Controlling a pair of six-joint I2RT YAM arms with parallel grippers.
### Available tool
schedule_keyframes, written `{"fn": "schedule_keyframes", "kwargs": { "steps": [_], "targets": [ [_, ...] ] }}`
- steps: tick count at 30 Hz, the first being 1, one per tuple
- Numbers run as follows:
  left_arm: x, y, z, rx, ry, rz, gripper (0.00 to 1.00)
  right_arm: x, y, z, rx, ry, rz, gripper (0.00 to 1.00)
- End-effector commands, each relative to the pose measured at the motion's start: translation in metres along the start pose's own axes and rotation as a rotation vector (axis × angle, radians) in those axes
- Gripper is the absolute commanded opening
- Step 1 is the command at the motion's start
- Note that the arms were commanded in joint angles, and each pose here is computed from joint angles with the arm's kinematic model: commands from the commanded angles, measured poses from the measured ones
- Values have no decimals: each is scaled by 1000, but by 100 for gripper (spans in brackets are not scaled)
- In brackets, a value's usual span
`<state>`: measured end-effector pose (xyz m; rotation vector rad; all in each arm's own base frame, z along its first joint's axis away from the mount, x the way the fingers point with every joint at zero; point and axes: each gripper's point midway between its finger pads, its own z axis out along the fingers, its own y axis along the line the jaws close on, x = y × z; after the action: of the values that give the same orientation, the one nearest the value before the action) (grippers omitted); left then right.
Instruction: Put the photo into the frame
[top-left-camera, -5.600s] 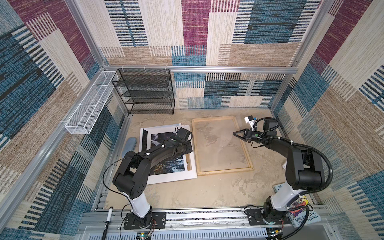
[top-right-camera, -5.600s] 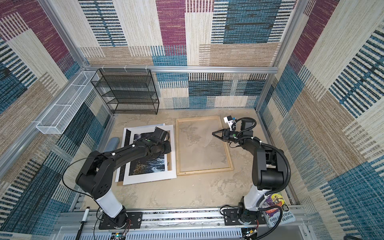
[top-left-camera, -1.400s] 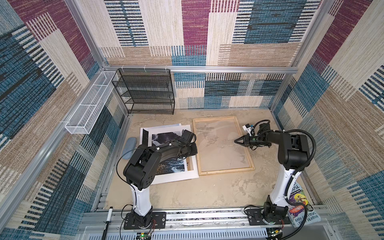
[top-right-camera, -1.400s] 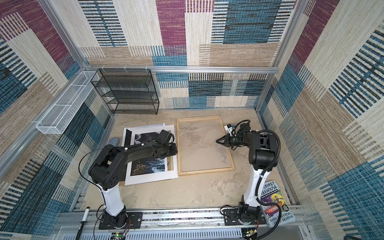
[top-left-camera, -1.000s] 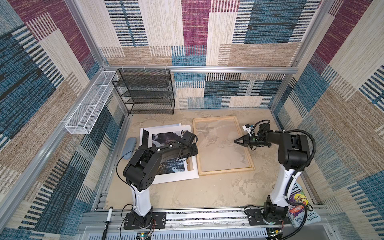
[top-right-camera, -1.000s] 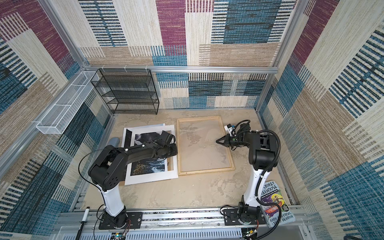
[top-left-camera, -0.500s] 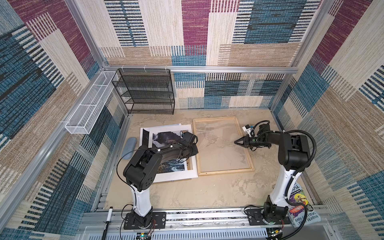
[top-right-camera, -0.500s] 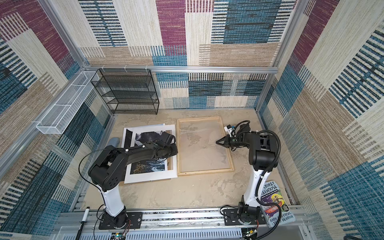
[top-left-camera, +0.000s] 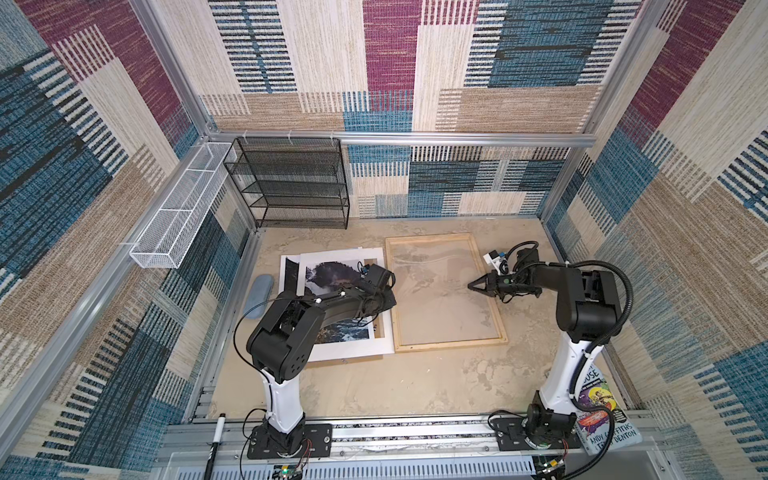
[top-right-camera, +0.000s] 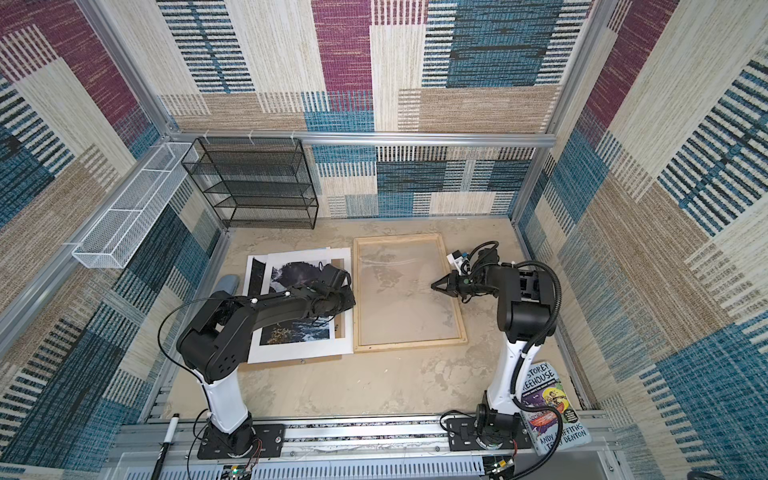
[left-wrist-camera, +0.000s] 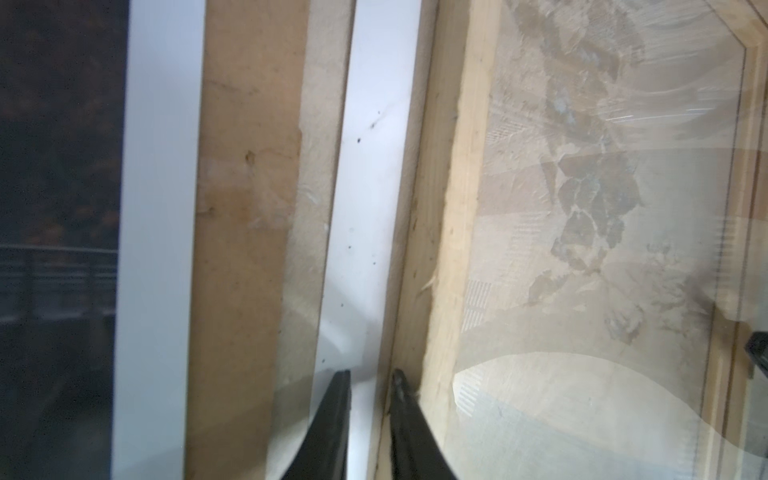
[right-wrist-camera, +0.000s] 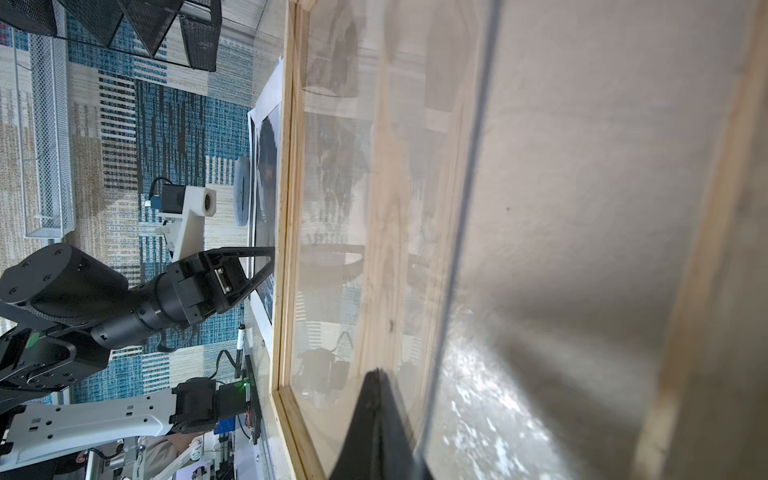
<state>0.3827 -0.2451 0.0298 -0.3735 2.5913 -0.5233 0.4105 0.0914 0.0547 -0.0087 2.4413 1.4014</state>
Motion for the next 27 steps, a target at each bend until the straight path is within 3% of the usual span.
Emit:
{"fn": "schedule_keyframes", "kwargs": {
  "steps": [1, 18, 27],
  "targets": [
    [6, 4, 1, -9, 24, 4, 24, 5, -9, 3, 40, 14, 2, 0],
    [3, -9, -4, 47, 17, 48, 29, 1, -10, 1, 51, 9, -10, 2],
    [1, -10, -9, 53, 5, 61, 29, -3, -3, -2, 47, -3, -29, 10]
  ]
}}
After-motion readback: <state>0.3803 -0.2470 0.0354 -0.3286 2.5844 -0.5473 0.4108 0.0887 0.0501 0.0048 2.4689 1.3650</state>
